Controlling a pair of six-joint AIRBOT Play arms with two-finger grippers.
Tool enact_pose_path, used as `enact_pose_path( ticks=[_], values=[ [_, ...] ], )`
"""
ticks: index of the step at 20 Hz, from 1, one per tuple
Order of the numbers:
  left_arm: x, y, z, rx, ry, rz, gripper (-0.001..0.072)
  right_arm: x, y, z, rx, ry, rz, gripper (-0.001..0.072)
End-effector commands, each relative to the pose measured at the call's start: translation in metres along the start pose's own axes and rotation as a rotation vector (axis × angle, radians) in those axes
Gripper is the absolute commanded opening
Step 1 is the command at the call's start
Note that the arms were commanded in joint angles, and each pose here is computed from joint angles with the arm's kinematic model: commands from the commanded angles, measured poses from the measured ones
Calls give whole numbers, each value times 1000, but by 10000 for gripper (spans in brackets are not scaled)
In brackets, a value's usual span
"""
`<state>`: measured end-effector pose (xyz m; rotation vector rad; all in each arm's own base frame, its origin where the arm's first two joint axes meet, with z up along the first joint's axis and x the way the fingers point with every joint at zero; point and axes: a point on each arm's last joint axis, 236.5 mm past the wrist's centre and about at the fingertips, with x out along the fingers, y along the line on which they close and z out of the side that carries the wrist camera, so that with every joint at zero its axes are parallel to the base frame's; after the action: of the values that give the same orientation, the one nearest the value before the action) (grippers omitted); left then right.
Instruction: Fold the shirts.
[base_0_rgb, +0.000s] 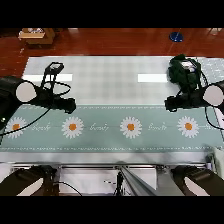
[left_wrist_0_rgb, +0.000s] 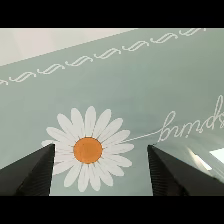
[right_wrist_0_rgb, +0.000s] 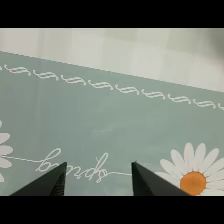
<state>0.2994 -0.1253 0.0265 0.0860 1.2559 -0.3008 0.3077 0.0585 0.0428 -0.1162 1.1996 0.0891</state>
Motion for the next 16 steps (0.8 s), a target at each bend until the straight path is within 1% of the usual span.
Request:
enact_pose_path(
  ticks=[1,12,14,16],
  values=[
    [0,0,0,1,1,0,720,0,0,0,0,0,0,474],
    [0,0,0,1,1,0,720,0,0,2,-1,-7,0,473],
    [0,0,0,1,1,0,720,0,0,5,-25,-20,1,471],
    [0,0,0,1,1,0,720,-2,-7,15,-43,-61,-30,470]
  ],
)
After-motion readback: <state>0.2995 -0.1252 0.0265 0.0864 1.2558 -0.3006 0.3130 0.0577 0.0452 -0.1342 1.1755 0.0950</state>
